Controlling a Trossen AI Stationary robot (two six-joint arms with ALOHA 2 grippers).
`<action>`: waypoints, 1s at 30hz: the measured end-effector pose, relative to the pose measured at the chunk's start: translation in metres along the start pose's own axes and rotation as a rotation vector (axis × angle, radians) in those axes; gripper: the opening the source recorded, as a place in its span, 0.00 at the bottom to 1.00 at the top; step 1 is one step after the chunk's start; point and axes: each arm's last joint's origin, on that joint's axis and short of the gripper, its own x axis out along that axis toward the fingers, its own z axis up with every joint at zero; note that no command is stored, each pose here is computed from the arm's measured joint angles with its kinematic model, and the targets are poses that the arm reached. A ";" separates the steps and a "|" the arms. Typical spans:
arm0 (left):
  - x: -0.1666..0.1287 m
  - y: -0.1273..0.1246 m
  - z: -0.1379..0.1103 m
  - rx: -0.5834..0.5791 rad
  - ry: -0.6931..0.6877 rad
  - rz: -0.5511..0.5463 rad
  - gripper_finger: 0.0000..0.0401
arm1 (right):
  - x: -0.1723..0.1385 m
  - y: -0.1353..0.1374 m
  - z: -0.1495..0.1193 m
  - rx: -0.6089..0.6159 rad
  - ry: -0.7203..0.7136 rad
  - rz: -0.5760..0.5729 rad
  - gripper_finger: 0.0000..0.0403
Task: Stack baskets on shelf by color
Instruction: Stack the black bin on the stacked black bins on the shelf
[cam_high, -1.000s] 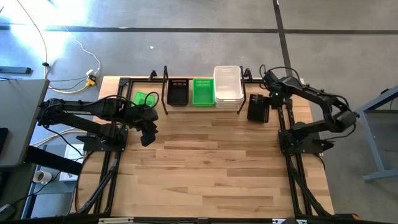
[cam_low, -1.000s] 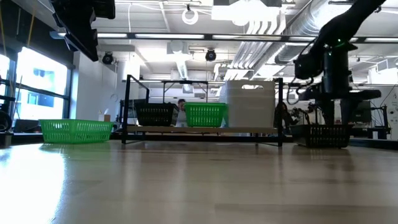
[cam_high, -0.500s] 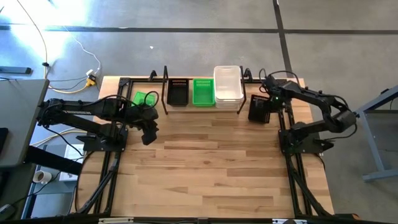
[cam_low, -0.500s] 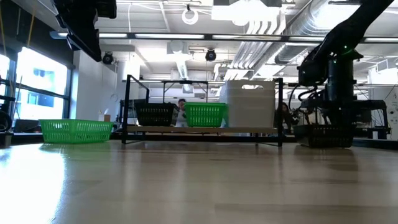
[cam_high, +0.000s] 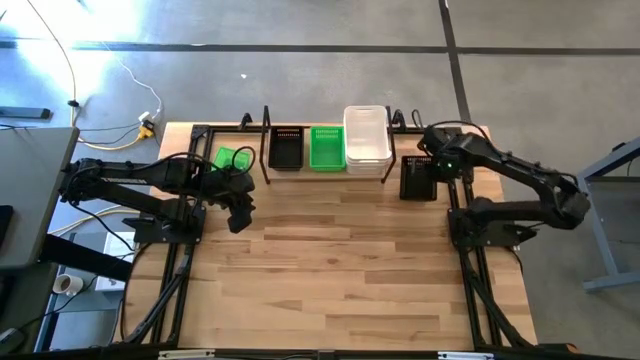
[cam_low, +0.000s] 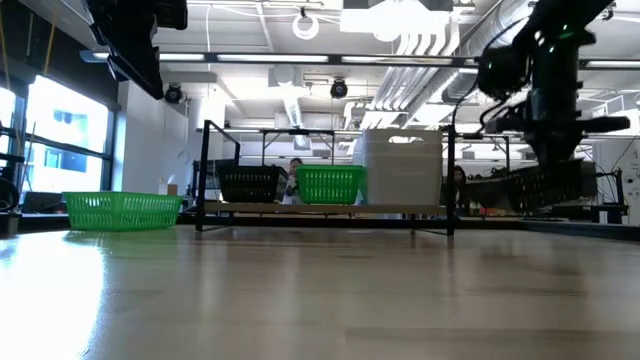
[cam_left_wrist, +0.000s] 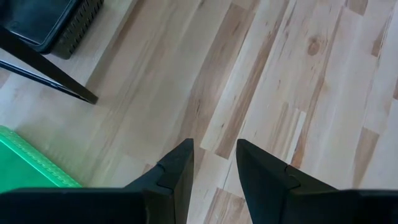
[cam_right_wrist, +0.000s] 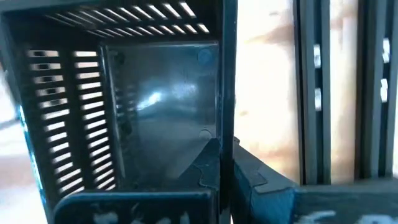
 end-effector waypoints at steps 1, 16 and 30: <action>0.000 0.000 0.000 -0.001 0.000 0.000 0.28 | -0.005 0.000 -0.006 0.003 -0.005 0.002 0.00; 0.000 -0.001 -0.001 -0.002 0.017 -0.035 0.42 | -0.035 0.015 -0.090 0.016 0.057 0.088 0.00; -0.001 -0.006 0.008 -0.032 -0.074 -0.089 0.46 | -0.015 0.075 -0.164 -0.065 0.120 0.333 0.00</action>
